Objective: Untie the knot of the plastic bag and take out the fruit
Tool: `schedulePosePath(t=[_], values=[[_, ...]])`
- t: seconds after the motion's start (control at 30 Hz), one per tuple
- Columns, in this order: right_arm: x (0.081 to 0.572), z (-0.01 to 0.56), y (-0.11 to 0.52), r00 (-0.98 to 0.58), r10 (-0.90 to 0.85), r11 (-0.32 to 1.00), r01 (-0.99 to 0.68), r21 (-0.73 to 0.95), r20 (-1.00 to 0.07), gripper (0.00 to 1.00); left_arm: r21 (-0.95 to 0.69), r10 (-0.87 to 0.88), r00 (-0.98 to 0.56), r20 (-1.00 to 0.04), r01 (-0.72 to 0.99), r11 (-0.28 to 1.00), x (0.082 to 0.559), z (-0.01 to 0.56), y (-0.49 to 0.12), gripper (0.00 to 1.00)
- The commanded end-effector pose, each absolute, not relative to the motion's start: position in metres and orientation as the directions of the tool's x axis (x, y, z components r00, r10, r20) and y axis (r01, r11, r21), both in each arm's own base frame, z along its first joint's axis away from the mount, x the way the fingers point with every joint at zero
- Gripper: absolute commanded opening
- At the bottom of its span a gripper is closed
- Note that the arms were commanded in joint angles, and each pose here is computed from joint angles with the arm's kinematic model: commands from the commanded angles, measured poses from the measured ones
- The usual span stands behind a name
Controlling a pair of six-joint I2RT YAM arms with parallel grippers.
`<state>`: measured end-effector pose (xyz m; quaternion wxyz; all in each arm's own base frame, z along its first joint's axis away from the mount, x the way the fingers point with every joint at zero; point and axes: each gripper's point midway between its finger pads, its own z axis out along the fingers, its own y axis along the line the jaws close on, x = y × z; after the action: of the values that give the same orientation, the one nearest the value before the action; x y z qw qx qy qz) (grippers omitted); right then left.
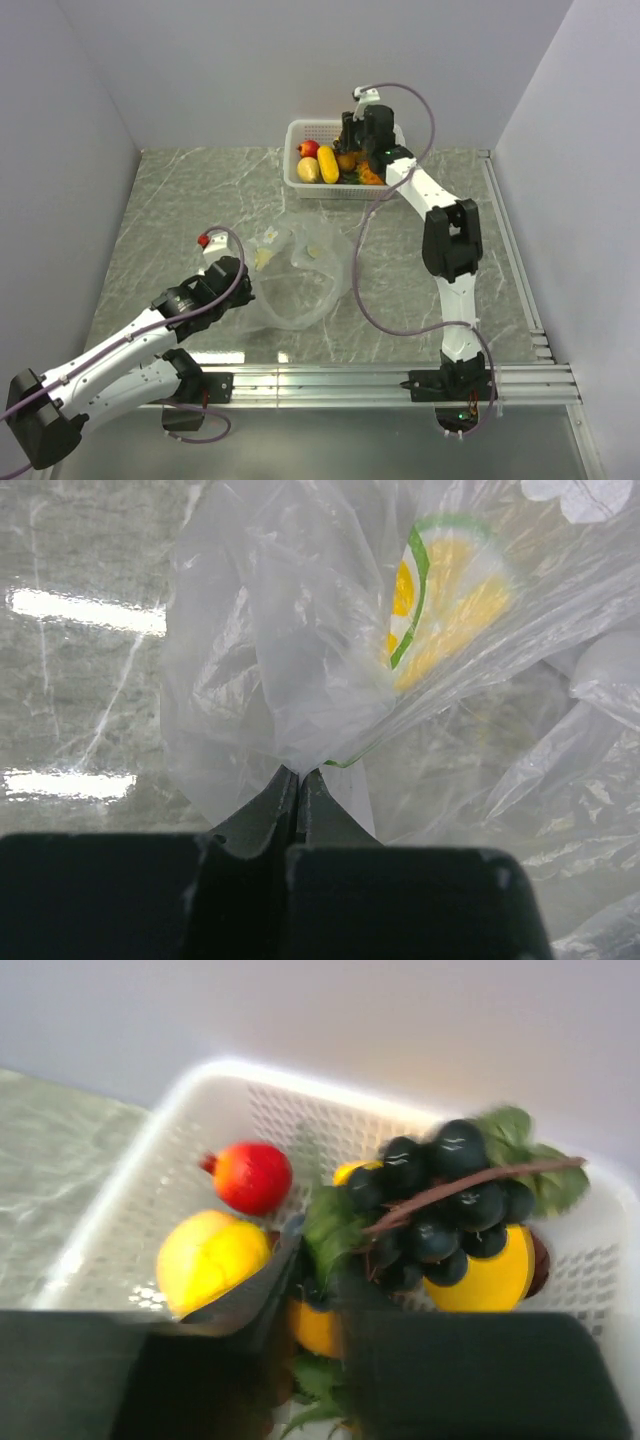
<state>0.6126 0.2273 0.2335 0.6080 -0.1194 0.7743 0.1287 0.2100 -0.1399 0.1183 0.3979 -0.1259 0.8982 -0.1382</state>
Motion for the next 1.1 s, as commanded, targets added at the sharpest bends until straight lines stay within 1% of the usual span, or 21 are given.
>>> schedulePosePath(t=[0.0,0.07,0.1,0.17,0.3,0.37,0.4,0.47,0.5,0.53,0.57,0.6,0.63,0.67,0.7,0.77,0.8,0.87,0.9,1.03,1.07], values=[[0.630,0.296,0.218,-0.104,0.012,0.963,-0.266,0.039,-0.995,0.55,-0.342,-0.360,-0.622,-0.696,-0.154,0.927,0.214,0.122,-0.132,0.01],[0.630,0.288,0.216,-0.126,0.011,0.967,-0.251,0.043,-0.992,0.75,-0.339,-0.357,-0.622,-0.697,-0.153,0.928,0.214,0.123,-0.132,0.01],[0.624,0.302,0.215,-0.112,0.023,0.966,-0.253,0.051,-0.993,0.78,-0.340,-0.359,-0.620,-0.698,-0.154,0.928,0.215,0.123,-0.132,0.01],[0.612,0.297,0.212,-0.132,0.020,0.966,-0.253,0.053,-0.991,0.84,-0.342,-0.359,-0.618,-0.699,-0.152,0.927,0.215,0.124,-0.132,0.00],[0.570,0.320,0.202,-0.120,0.041,0.962,-0.264,0.071,-0.992,0.86,-0.364,-0.375,-0.602,-0.705,-0.146,0.920,0.215,0.131,-0.132,0.01],[0.540,0.336,0.191,-0.116,0.069,0.962,-0.256,0.097,-0.991,0.86,-0.364,-0.378,-0.593,-0.711,-0.150,0.919,0.215,0.134,-0.129,0.01],[0.521,0.361,0.182,-0.081,0.094,0.961,-0.252,0.112,-0.992,0.86,-0.375,-0.387,-0.582,-0.715,-0.148,0.915,0.215,0.139,-0.128,0.02],[0.497,0.355,0.172,-0.120,0.113,0.964,-0.227,0.138,-0.986,0.86,-0.369,-0.393,-0.568,-0.723,-0.163,0.915,0.213,0.142,-0.122,0.02],[0.475,0.377,0.163,-0.096,0.133,0.963,-0.222,0.151,-0.986,0.86,-0.381,-0.404,-0.551,-0.730,-0.163,0.910,0.213,0.150,-0.120,0.02],[0.461,0.362,0.158,-0.144,0.123,0.965,-0.215,0.152,-0.982,0.86,-0.369,-0.404,-0.544,-0.735,-0.178,0.912,0.212,0.151,-0.114,0.02],[0.449,0.364,0.151,-0.147,0.138,0.966,-0.198,0.165,-0.980,0.86,-0.385,-0.417,-0.525,-0.742,-0.176,0.906,0.211,0.158,-0.111,0.02],[0.425,0.388,0.142,-0.097,0.163,0.963,-0.203,0.180,-0.982,0.86,-0.384,-0.421,-0.512,-0.748,-0.184,0.905,0.210,0.162,-0.107,0.02],[0.413,0.375,0.137,-0.123,0.158,0.963,-0.198,0.180,-0.980,0.86,-0.391,-0.440,-0.494,-0.750,-0.205,0.897,0.209,0.166,-0.102,0.02],[0.399,0.373,0.131,-0.128,0.170,0.963,-0.187,0.192,-0.977,0.86,-0.354,-0.435,-0.465,-0.771,-0.255,0.900,0.207,0.167,-0.085,0.02],[0.375,0.392,0.121,-0.078,0.199,0.959,-0.187,0.211,-0.977,0.88,-0.366,-0.455,-0.426,-0.782,-0.278,0.888,0.207,0.177,-0.077,0.01],[0.352,0.376,0.112,-0.100,0.213,0.958,-0.175,0.228,-0.972,0.90,-0.362,-0.479,-0.344,-0.808,-0.353,0.863,0.208,0.188,-0.056,0.01],[0.330,0.392,0.103,-0.051,0.241,0.952,-0.184,0.246,-0.969,0.90,-0.363,-0.479,-0.314,-0.820,-0.362,0.859,0.210,0.198,-0.052,0.01],[0.311,0.375,0.096,-0.072,0.251,0.950,-0.173,0.260,-0.965,0.90,-0.347,-0.475,-0.261,-0.840,-0.413,0.842,0.213,0.206,-0.039,0.00],[0.293,0.385,0.086,-0.028,0.274,0.947,-0.165,0.275,-0.961,0.90,-0.332,-0.460,-0.221,-0.860,-0.442,0.833,0.219,0.214,-0.032,0.01],[0.259,0.370,0.064,-0.018,0.298,0.948,-0.110,0.298,-0.955,0.91,-0.242,-0.397,-0.181,-0.900,-0.548,0.800,0.237,0.220,-0.004,0.01],[0.253,0.364,0.061,-0.028,0.299,0.948,-0.102,0.301,-0.954,0.92,-0.219,-0.387,-0.195,-0.901,-0.566,0.795,0.243,0.214,0.001,0.00]])
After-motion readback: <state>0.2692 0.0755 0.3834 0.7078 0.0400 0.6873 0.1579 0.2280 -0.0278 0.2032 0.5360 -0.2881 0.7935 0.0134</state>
